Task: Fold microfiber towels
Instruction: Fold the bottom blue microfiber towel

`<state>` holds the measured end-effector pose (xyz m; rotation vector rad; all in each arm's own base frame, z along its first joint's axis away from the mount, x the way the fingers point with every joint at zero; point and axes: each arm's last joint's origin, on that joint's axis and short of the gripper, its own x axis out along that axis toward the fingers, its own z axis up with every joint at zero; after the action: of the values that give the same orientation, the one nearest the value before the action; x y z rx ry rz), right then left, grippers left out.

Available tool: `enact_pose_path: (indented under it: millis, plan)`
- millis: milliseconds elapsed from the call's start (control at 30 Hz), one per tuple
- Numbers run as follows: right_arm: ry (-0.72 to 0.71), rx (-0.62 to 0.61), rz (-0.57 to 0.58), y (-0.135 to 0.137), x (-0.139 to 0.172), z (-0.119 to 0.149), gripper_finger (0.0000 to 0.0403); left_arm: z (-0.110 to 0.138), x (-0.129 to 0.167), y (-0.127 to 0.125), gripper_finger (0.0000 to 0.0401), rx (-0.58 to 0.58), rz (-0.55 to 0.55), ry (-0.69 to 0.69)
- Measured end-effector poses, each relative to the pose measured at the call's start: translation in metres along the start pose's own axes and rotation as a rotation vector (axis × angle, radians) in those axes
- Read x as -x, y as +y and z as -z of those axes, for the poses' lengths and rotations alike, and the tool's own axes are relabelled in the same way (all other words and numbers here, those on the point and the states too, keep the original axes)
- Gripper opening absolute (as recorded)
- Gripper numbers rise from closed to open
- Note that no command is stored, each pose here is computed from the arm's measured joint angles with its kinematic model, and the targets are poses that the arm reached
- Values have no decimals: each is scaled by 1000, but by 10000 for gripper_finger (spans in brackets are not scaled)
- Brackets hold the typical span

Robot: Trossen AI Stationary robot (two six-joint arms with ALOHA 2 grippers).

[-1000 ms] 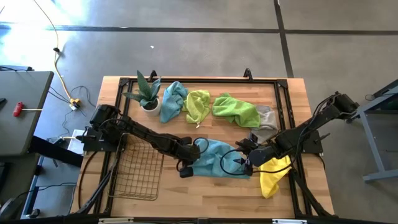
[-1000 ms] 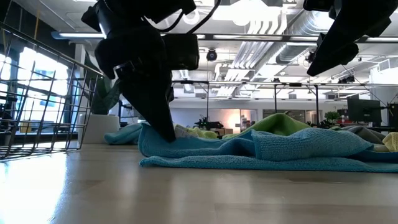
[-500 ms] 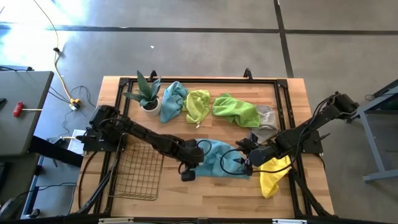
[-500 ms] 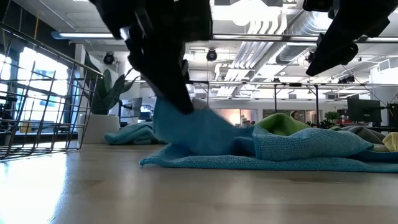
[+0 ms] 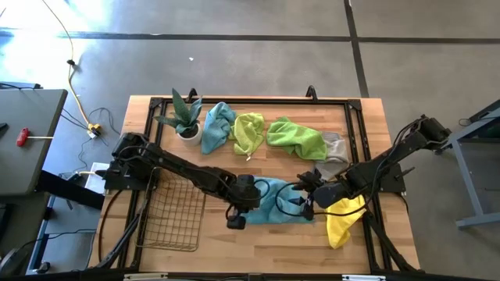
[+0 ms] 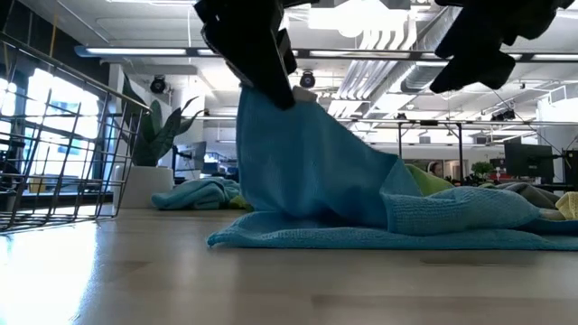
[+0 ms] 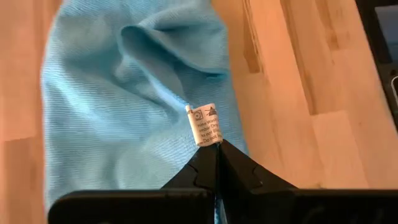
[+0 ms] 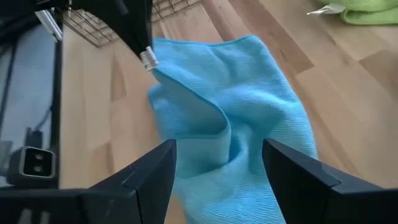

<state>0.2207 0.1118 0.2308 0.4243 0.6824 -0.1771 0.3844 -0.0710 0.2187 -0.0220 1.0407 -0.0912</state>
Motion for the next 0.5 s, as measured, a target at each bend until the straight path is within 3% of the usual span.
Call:
enact_pose_path:
  millis: [367, 500]
  plan:
    - [-87, -204, -24, 3, 0, -8, 232, -8, 19, 4, 0, -63, -69, 81]
    - [-85, -184, -24, 3, -1, -8, 232, -7, 19, 4, 0, -79, -69, 89]
